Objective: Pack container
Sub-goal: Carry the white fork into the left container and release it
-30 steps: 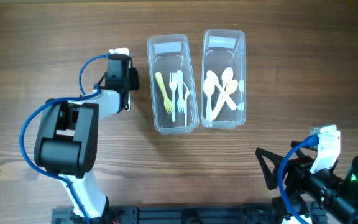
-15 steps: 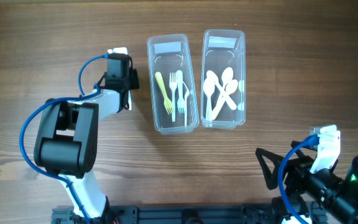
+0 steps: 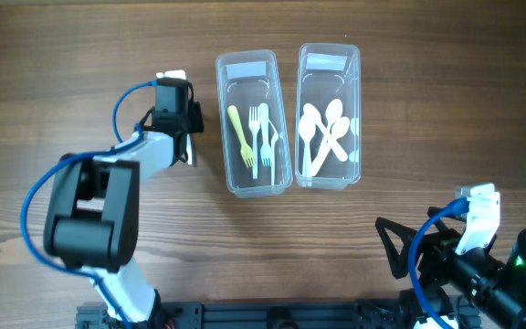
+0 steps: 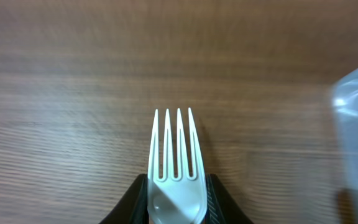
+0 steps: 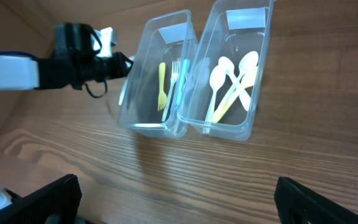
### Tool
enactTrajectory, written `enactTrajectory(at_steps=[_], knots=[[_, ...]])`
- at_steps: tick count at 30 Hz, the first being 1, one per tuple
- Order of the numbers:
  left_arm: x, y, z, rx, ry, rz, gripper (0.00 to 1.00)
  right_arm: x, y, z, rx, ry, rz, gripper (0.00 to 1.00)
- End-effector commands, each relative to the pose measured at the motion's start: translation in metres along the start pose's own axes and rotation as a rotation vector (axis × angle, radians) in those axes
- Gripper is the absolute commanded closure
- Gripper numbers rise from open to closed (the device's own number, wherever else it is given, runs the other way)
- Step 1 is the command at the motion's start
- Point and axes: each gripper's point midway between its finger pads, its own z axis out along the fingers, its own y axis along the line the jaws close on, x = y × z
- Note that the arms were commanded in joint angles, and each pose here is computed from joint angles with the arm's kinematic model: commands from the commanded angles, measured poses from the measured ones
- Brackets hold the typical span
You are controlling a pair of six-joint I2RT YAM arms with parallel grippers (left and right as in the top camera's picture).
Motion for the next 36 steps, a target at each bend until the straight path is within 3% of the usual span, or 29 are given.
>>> enactTrajectory(at_steps=[1, 7, 11, 16, 20, 21, 22, 23, 29, 36], knots=[[-0.042, -0.006, -0.043, 0.037, -0.108, -0.024, 0.96, -0.001, 0.0, -0.002, 0.005, -0.011, 0.007, 0.0], [-0.084, -0.044, -0.132, 0.143, -0.252, 0.013, 0.96, -0.001, 0.0, -0.002, 0.005, -0.011, 0.007, 0.0], [-0.091, -0.088, -0.176, 0.257, -0.324, 0.065, 0.96, -0.001, 0.0, -0.002, 0.005, -0.011, 0.007, 0.0], [-0.07, -0.132, -0.176, 0.332, -0.293, 0.134, 0.96, -0.001, 0.0, -0.002, 0.005, -0.011, 0.007, 0.0], [-0.06, -0.153, -0.16, 0.366, -0.27, 0.09, 0.96, -0.001, 0.0, -0.002, 0.005, -0.011, 0.007, 0.0], [-0.056, -0.154, -0.155, 0.365, -0.255, 0.071, 0.9, -0.001, 0.0, -0.002, 0.005, -0.011, 0.007, 0.0], [-0.054, -0.154, -0.151, 0.365, -0.243, 0.05, 0.51, -0.001, 0.0, -0.002, 0.005, -0.011, 0.007, 0.0], [-0.052, -0.154, -0.149, 0.364, -0.233, 0.033, 0.0, -0.001, 0.0, -0.002, 0.005, -0.011, 0.007, 0.0], [-0.053, -0.158, -0.155, 0.397, -0.228, 0.013, 0.0, -0.001, 0.0, -0.002, 0.005, -0.011, 0.007, 0.0], [-0.041, -0.198, -0.216, 0.671, -0.18, 0.077, 0.0, -0.001, 0.0, -0.002, 0.005, -0.011, 0.007, 0.0]])
